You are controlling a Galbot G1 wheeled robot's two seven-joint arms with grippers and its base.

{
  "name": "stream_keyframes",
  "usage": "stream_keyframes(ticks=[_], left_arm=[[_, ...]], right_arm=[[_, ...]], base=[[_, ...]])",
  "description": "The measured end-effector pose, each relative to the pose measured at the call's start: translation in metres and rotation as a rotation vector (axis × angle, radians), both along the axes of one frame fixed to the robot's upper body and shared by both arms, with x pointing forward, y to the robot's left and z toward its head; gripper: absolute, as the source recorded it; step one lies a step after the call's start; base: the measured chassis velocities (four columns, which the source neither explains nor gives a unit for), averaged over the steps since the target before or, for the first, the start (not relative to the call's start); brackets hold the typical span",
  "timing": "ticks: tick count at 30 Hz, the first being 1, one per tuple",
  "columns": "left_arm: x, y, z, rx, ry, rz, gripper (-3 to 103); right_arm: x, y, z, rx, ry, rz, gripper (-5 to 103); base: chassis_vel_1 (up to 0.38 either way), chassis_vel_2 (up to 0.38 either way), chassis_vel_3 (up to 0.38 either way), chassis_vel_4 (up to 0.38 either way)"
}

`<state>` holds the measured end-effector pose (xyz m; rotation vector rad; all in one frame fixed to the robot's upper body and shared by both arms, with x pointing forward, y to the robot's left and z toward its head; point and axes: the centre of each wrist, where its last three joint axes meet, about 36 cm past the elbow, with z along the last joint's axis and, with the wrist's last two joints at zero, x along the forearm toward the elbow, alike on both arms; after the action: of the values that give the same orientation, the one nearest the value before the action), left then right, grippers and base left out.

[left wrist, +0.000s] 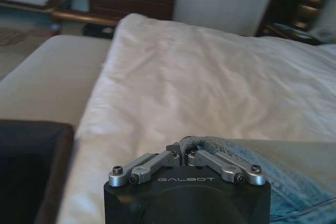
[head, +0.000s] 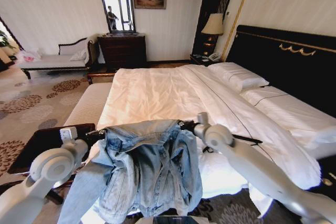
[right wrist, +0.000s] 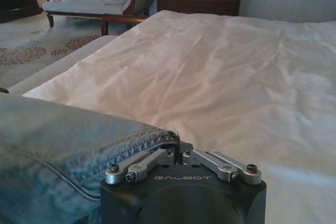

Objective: Pick up the clothes from the bed and hang them on the clothes hanger.

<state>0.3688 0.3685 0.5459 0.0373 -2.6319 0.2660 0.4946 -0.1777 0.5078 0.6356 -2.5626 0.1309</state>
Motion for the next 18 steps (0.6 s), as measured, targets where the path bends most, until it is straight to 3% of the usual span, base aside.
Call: stream_keyframes(ticks=[6, 12, 16, 18], left_arm=[[0.03, 0.019, -0.028, -0.037, 0.008, 0.082, 2], [0.061, 0.015, -0.049, -0.049, 0.013, 0.097, 2], [0.097, 0.011, -0.067, -0.048, 0.041, 0.1, 2], [0.1, 0.011, -0.069, -0.047, 0.044, 0.102, 2]], right_arm=[[0.049, 0.03, -0.031, -0.054, -0.007, -0.007, 2], [0.085, 0.06, -0.048, -0.092, -0.02, -0.029, 2], [0.114, 0.088, -0.05, -0.109, -0.066, -0.043, 2], [0.117, 0.09, -0.051, -0.113, -0.07, -0.048, 2]], base=[[0.0, 0.0, 0.0, 0.0], [0.0, 0.0, 0.0, 0.0], [0.0, 0.0, 0.0, 0.0], [0.0, 0.0, 0.0, 0.0]])
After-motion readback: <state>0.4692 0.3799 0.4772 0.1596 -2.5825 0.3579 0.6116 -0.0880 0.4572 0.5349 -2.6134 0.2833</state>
